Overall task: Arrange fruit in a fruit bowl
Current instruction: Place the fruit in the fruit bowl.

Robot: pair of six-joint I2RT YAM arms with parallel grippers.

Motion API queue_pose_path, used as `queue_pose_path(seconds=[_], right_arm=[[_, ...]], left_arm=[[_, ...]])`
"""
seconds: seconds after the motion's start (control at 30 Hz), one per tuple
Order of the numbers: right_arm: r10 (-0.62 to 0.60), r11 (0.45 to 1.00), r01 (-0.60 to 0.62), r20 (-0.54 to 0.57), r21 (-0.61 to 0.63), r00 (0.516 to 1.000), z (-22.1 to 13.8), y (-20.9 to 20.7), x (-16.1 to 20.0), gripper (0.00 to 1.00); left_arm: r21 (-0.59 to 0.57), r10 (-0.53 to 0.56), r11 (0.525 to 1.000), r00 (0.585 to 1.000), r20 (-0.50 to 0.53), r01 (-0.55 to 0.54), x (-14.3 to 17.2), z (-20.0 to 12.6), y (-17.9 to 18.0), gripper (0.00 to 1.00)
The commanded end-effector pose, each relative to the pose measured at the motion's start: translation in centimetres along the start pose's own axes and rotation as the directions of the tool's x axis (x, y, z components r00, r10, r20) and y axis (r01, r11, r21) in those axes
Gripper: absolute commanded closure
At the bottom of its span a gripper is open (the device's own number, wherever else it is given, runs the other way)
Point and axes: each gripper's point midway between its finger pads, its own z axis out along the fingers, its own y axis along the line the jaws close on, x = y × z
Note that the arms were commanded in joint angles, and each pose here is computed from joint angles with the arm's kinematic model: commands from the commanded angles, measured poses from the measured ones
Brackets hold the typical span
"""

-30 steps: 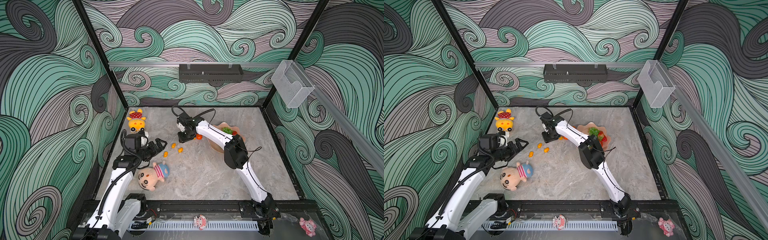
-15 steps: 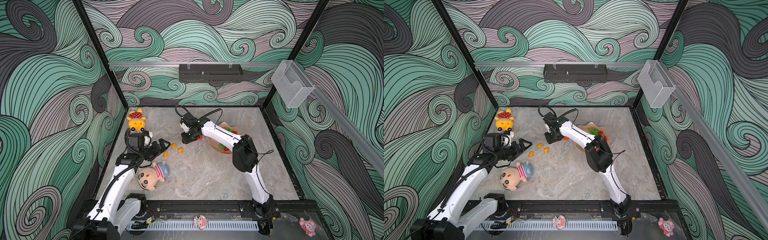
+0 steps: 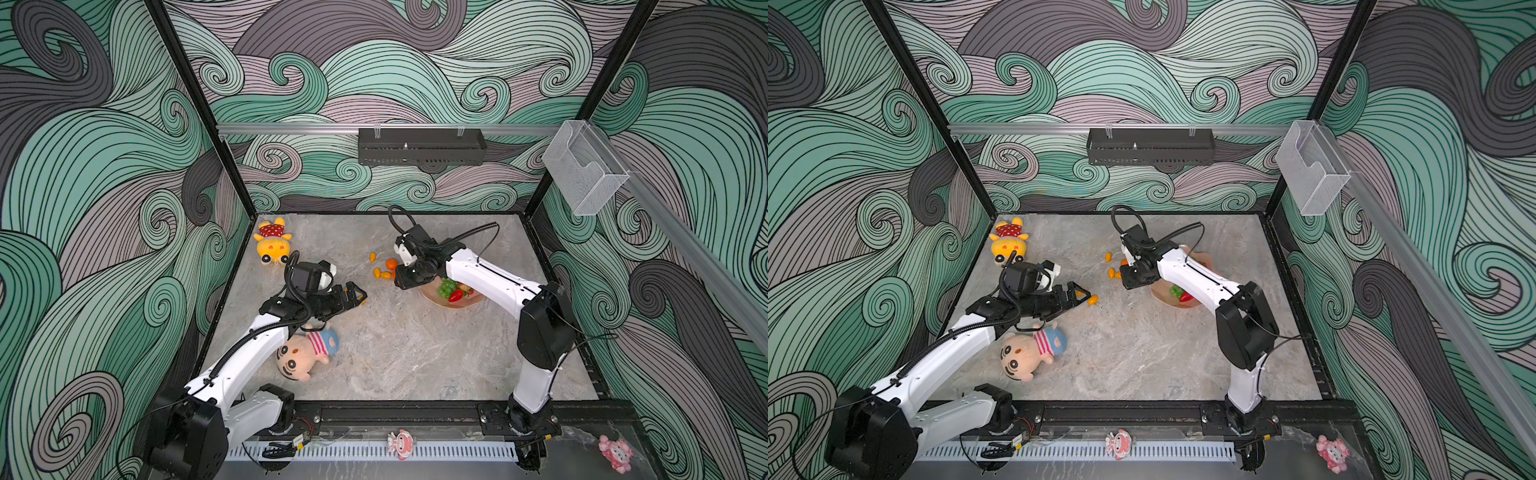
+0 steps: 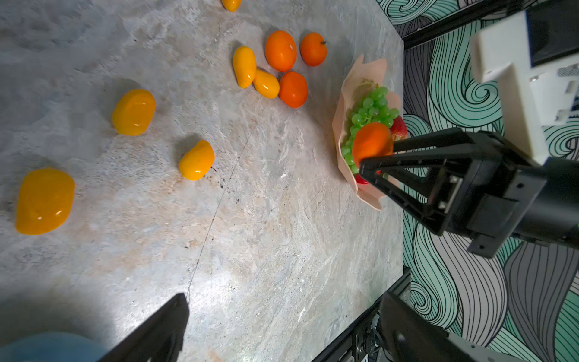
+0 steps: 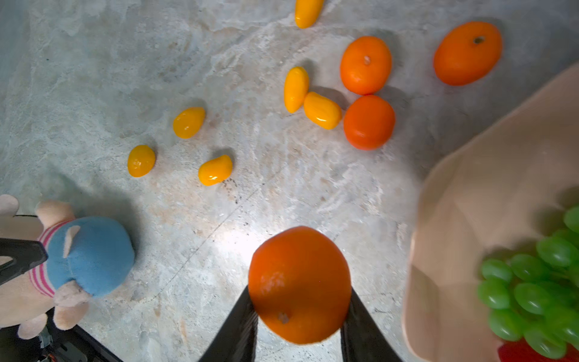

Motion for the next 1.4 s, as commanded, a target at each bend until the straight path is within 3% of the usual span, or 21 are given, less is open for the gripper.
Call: queue_pose_path(seconds=[0.0,0.37,0.73,1.37], right_arm=[[0.060,0.998,-0.061,0.030,0.025,0.998,-0.6,-2.4,0.1,0.62],[0.145,0.986,-0.147,0.036,0.075,0.989,-0.9,-7.8,0.6,0.62],[0.201,0.974,-0.201,0.014,0.102,0.980,1.4,-11.0,-1.2,0.62],[0.186,0.943,-0.150,-0.096,0.296,0.978,5.1,-15.3,-1.9,0.60]], left_arm=[[0.025,0.041,0.999,0.997,0.061,-0.043,-1.7,0.4,-2.4,0.01],[0.013,0.142,0.990,0.986,0.088,-0.144,0.3,3.8,-5.1,0.02],[0.040,0.199,0.978,0.977,0.081,-0.202,0.8,8.1,-8.3,0.01],[0.006,0.202,0.979,0.977,0.069,-0.203,-0.3,10.2,-9.0,0.01]])
